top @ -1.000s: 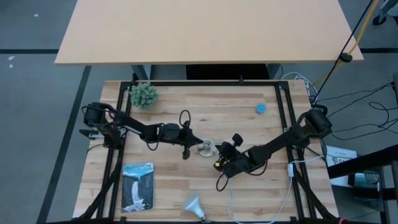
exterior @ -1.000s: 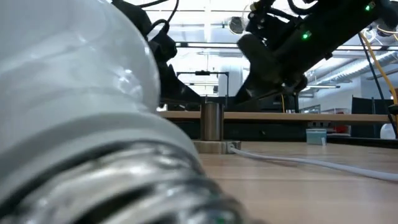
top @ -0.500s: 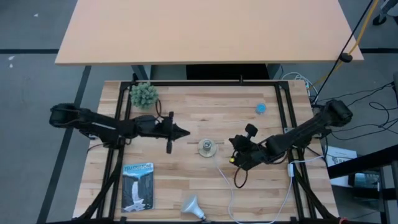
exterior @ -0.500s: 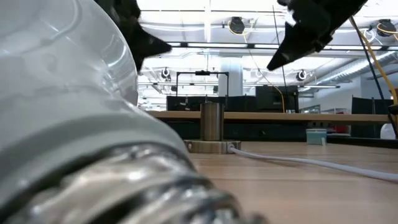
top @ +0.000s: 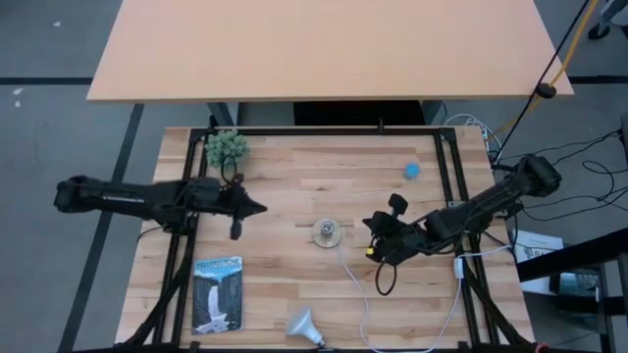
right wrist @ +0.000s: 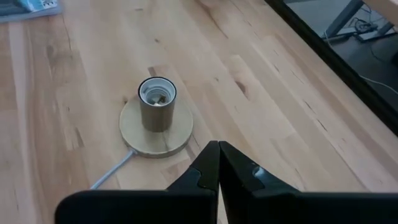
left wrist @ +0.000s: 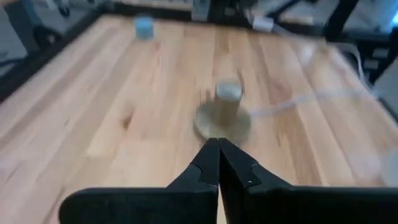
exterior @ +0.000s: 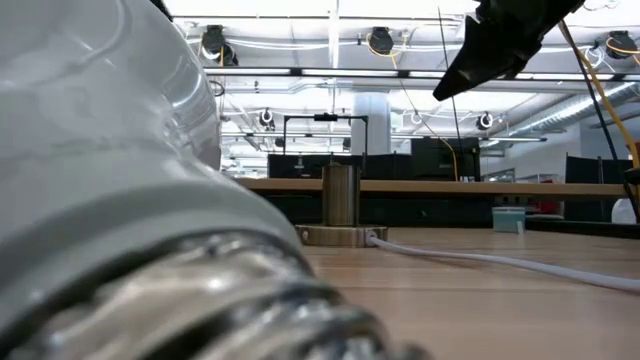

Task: Screw lightbulb
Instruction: Return to Home Position

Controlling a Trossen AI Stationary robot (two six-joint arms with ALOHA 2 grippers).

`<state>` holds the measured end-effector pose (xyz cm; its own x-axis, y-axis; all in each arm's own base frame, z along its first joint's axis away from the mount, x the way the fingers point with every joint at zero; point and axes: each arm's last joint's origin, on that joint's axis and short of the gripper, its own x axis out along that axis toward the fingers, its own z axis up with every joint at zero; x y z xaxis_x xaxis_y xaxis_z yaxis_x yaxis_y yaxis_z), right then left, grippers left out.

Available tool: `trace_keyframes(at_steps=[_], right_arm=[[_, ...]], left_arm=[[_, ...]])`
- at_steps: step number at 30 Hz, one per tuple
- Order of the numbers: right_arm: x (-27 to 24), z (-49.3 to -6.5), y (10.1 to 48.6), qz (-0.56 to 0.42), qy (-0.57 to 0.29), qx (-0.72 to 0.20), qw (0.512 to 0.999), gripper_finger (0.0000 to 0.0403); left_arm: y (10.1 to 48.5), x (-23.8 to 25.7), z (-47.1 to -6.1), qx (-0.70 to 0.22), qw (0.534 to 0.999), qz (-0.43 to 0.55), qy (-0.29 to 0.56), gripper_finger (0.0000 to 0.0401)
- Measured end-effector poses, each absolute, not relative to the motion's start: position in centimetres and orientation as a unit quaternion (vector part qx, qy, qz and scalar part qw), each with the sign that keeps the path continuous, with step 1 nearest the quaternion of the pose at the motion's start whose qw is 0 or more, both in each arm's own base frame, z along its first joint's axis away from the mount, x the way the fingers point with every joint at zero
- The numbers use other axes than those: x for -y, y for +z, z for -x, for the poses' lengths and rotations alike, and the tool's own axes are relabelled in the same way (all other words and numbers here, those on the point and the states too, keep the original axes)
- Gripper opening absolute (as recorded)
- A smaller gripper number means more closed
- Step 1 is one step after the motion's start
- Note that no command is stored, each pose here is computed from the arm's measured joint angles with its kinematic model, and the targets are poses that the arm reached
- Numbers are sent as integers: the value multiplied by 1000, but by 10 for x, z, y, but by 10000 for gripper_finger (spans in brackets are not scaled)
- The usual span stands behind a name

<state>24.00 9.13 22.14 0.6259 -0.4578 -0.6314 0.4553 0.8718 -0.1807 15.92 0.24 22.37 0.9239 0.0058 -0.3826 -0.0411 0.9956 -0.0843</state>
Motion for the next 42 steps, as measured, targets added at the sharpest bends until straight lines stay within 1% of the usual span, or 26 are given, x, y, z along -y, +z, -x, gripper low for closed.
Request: trace_keyframes(at_steps=[9,14,19,22,27,34,42], right_arm=[[-91,-240,221,15,-249,-356,901,0],[-91,-240,221,15,-249,-356,901,0],[-91,-240,221,15,-249,-356,901,0],[-91,-240,221,16,-251,-355,901,0],[-91,-240,221,21,-251,-355,900,0],[-91,-240,221,22,-250,-356,900,0],[-91,-240,221,38,-244,-360,900,0]], left_arm=[[213,2,-126,-278,960,31,0,0],[186,6,-117,-305,951,44,-10,0],[154,10,-111,-350,935,48,-21,0],[143,10,-109,-362,930,58,-20,0],[141,10,-108,-365,928,69,-16,0],[145,11,-112,-340,937,74,-18,0],[145,11,-112,-341,937,74,-18,0]])
